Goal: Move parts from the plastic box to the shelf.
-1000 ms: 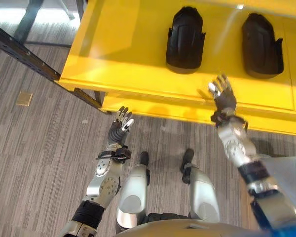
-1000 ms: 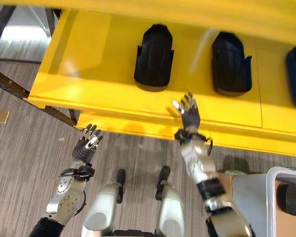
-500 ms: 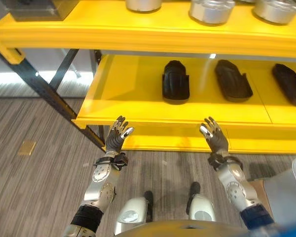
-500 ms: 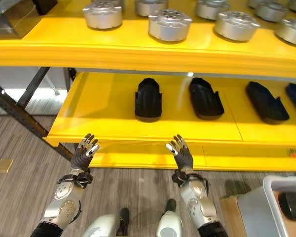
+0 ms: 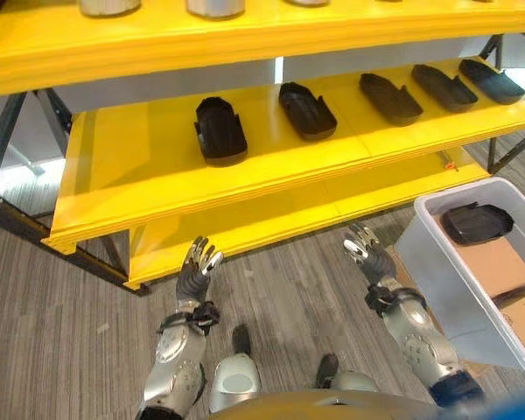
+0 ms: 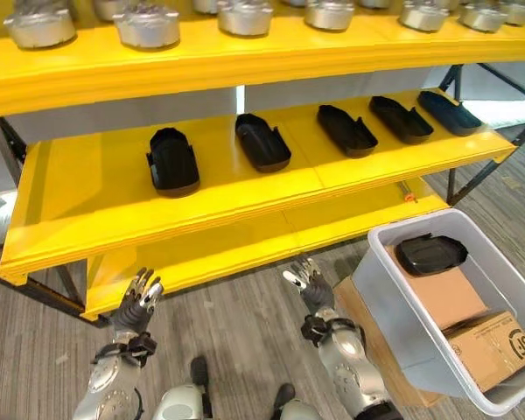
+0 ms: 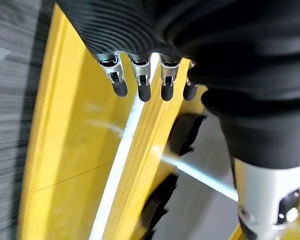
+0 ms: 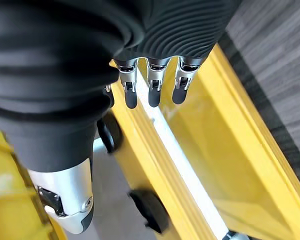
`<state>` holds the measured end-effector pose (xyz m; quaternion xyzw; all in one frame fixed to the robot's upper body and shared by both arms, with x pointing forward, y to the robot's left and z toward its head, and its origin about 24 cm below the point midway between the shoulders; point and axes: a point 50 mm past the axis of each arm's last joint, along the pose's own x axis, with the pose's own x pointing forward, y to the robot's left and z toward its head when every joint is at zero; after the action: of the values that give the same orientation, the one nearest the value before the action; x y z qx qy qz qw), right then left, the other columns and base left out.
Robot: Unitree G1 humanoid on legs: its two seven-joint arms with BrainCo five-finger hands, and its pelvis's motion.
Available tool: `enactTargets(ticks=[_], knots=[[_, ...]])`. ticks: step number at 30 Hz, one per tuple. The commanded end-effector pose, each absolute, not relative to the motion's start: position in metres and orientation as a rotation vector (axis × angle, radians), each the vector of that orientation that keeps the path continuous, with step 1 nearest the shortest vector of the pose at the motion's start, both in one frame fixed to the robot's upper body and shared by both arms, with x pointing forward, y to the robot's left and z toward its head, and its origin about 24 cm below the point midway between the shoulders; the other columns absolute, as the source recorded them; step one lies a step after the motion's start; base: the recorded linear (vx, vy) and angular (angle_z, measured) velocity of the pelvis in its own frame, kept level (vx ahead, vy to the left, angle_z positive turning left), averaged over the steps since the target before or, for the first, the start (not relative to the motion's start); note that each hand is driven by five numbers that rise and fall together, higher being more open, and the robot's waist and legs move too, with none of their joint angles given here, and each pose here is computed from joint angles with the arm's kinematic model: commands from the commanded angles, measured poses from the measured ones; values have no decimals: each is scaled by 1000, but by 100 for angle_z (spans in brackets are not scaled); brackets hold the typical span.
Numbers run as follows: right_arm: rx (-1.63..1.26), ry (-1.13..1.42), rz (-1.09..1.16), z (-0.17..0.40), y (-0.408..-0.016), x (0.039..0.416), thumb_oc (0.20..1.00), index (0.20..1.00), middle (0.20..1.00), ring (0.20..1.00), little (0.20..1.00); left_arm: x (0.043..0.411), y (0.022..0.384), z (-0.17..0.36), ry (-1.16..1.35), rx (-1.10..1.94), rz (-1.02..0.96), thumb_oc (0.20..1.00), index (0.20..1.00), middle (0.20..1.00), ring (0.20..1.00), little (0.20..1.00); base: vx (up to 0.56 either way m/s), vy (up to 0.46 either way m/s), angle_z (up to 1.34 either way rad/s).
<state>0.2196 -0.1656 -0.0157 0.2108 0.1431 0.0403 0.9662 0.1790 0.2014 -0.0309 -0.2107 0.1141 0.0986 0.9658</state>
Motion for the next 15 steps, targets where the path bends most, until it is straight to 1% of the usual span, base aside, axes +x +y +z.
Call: enactTargets(ticks=[1, 6, 12, 13, 15], knots=[[495, 77, 161, 29, -156, 249, 1000, 1000, 1000, 1000, 1000, 212, 202, 9, 46, -371, 66, 1000, 1000, 1000, 1000, 1000, 12, -204, -22], [479, 71, 113, 27, -172, 241, 1000, 1000, 1000, 1000, 1000, 215, 195, 5, 68, -371, 36, 1000, 1000, 1000, 1000, 1000, -21, -139, -4], [410, 56, 88, 30, -183, 236, 1000, 1000, 1000, 1000, 1000, 227, 189, 10, 56, -338, -3, 1000, 1000, 1000, 1000, 1000, -5, -163, 29], [405, 64, 98, 28, -181, 235, 1000, 1000, 1000, 1000, 1000, 227, 190, 9, 62, -337, 2, 1000, 1000, 1000, 1000, 1000, 8, -303, -9], [348, 59, 135, 31, -178, 231, 1000, 1000, 1000, 1000, 1000, 224, 198, 9, 67, -320, 55, 1000, 1000, 1000, 1000, 1000, 130, -203, -72]])
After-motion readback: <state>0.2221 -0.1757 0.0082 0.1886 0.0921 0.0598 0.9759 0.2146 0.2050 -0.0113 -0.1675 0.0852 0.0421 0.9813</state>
